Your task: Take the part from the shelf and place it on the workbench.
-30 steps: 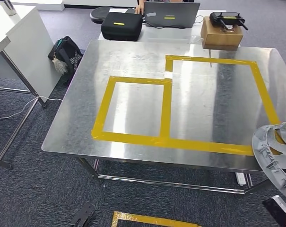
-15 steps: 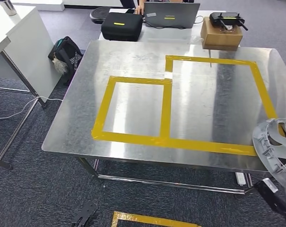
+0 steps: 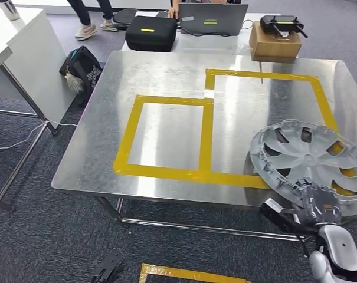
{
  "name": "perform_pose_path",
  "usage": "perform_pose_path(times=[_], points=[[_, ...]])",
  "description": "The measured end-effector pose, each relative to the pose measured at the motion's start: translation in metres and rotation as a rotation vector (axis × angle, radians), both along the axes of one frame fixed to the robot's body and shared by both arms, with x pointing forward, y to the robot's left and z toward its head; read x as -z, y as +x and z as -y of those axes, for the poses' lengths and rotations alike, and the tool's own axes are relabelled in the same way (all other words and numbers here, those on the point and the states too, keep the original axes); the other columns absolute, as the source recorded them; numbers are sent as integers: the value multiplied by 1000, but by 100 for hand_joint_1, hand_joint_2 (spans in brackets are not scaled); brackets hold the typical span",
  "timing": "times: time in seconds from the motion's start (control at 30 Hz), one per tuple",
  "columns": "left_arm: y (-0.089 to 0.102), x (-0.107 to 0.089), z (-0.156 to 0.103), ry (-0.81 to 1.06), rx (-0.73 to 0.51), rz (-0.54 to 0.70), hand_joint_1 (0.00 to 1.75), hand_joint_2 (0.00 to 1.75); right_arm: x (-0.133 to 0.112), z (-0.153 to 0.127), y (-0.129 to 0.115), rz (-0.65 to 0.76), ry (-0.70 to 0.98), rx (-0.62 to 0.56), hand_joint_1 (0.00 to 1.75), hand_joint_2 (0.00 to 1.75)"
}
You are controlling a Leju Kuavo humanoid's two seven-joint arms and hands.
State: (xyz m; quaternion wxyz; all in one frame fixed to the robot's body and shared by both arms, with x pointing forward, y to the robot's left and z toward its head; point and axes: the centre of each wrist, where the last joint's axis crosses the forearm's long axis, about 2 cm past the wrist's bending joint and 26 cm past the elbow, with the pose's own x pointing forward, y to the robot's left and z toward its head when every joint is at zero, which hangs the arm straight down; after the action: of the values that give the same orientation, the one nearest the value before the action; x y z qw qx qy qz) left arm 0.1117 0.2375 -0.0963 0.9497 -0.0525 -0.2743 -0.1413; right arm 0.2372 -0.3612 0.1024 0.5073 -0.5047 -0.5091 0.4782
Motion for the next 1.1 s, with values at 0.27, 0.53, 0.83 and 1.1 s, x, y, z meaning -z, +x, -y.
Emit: perform_pose_path(times=[0.27, 0.53, 0.83, 1.1], points=[[2, -1, 3, -1, 9, -5, 0, 175, 2, -48, 18, -26, -38, -172, 175, 175], [2, -1, 2, 0, 9, -5, 0, 175, 5, -55, 20, -37, -46, -200, 175, 175], [2, -1, 3, -2, 10, -6, 0, 175, 5, -57, 22, -45, -50, -206, 175, 175], [2, -1, 2, -1, 9, -5, 0, 175, 7, -46, 21, -71, -47, -165, 175, 175]])
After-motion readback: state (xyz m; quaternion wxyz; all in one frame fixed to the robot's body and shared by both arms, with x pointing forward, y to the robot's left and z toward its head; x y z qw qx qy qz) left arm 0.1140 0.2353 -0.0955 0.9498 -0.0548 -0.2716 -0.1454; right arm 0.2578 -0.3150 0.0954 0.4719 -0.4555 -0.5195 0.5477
